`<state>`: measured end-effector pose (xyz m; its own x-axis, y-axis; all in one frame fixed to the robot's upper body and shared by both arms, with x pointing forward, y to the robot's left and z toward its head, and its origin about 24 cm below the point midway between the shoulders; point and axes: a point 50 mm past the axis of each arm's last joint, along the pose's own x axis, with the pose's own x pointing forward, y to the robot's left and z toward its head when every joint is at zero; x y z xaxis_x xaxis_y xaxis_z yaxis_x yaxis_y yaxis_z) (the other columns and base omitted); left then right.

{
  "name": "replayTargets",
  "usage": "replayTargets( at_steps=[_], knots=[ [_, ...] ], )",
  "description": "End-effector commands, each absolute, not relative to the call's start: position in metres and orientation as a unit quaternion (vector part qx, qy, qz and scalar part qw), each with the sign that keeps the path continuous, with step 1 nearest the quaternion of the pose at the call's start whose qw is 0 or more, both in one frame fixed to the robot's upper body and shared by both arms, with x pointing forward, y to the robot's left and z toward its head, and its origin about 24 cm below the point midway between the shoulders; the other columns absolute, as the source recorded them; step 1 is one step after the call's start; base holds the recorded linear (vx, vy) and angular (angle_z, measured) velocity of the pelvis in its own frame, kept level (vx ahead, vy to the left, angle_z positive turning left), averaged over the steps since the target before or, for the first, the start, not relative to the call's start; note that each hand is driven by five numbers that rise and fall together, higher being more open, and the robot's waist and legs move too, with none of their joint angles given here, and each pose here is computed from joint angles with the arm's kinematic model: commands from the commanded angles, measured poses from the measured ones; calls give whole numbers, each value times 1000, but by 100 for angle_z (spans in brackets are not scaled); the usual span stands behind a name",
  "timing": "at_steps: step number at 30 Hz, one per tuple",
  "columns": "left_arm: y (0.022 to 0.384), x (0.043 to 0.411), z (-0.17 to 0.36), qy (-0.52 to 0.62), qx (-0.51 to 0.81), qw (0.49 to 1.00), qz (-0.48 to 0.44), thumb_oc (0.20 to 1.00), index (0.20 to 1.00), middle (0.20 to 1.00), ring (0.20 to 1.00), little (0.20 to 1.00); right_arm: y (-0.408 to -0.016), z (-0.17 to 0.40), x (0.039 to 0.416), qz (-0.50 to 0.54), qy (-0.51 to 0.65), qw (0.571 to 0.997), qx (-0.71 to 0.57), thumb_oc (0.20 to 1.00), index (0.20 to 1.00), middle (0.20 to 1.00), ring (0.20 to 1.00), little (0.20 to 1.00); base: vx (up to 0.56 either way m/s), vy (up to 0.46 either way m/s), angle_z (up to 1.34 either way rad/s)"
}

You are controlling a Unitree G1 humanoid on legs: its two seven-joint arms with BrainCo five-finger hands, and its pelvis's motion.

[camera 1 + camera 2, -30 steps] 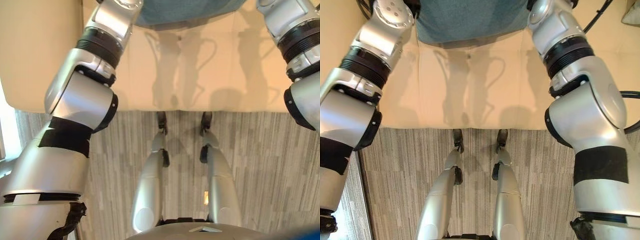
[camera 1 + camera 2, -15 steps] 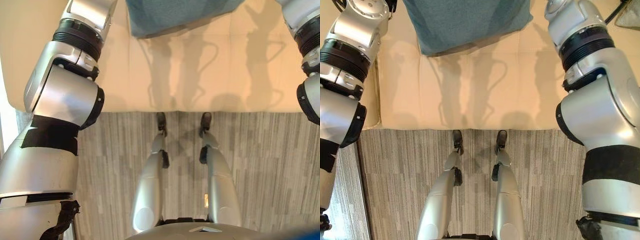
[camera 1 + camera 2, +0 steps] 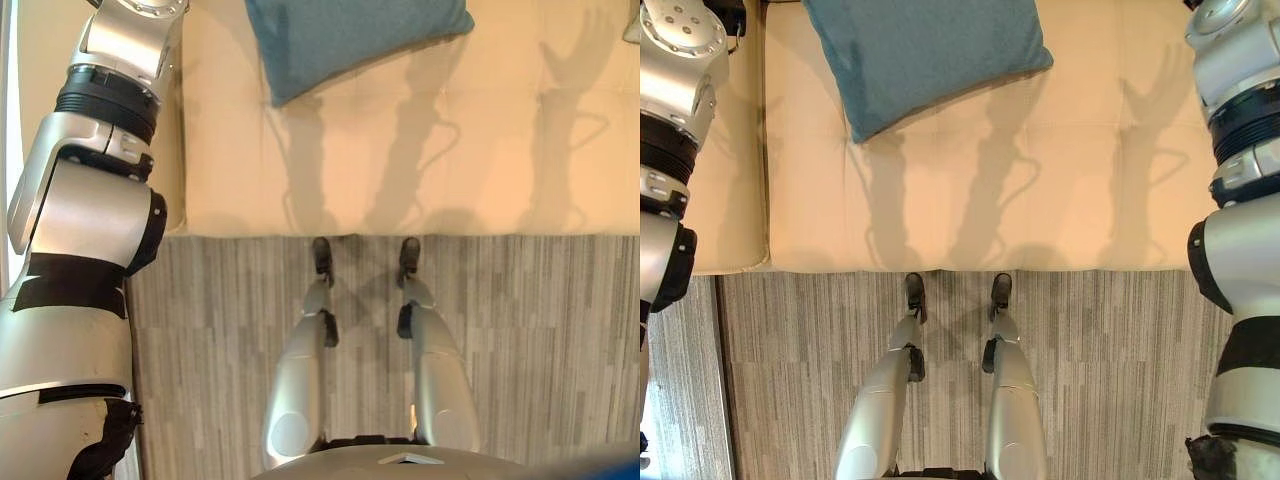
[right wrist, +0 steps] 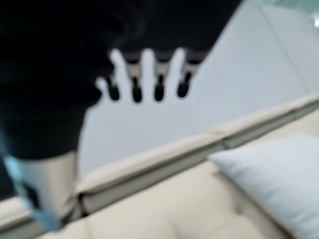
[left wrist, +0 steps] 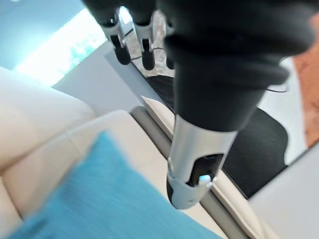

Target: Pick up all the scattered cushions and arrange them neatly on the sofa.

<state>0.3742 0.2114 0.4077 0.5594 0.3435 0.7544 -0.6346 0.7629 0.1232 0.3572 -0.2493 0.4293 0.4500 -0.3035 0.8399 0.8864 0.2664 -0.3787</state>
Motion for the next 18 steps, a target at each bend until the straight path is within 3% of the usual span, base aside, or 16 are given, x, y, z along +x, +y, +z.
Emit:
replayTargets(
  at_steps=[1,4,5,6,7,10,11,12,14,18],
  knots=[
    [212,386,357,-354,198,878,256,1000,1000,1000,1000,1000,-267,366,374,-372,-276,741,-486,1000,1000,1000,1000,1000,84,-6,2],
    [217,381,292,-324,152,911,202,1000,1000,1000,1000,1000,-293,296,367,-329,-225,790,-466,1000,1000,1000,1000,1000,116,-17,4],
    [226,375,247,-282,162,928,180,1000,1000,1000,1000,1000,-316,241,356,-305,-163,820,-456,1000,1000,1000,1000,1000,100,-25,5],
    [225,375,246,-281,163,929,179,1000,1000,1000,1000,1000,-317,239,355,-305,-161,821,-455,1000,1000,1000,1000,1000,155,-32,13],
    [234,361,194,-225,158,947,165,1000,1000,1000,1000,1000,-331,188,337,-283,-102,847,-439,1000,1000,1000,1000,1000,102,-16,11],
    [240,344,152,-174,152,961,153,1000,1000,1000,1000,1000,-338,146,319,-264,-46,861,-433,1000,1000,1000,1000,1000,94,-15,5],
    [246,321,104,-106,129,976,142,1000,1000,1000,1000,1000,-341,116,302,-247,-10,867,-433,1000,1000,1000,1000,1000,52,2,0],
    [246,321,104,-105,129,976,142,1000,1000,1000,1000,1000,-342,116,302,-247,-10,867,-433,1000,1000,1000,1000,1000,85,-7,3],
    [257,288,49,-10,118,982,145,1000,1000,1000,1000,1000,-346,78,279,-242,45,877,-413,1000,1000,1000,1000,1000,56,-7,9],
    [267,252,1,82,87,979,165,1000,1000,1000,1000,1000,-346,45,258,-232,96,885,-393,1000,1000,1000,1000,1000,50,1,8]
  ],
)
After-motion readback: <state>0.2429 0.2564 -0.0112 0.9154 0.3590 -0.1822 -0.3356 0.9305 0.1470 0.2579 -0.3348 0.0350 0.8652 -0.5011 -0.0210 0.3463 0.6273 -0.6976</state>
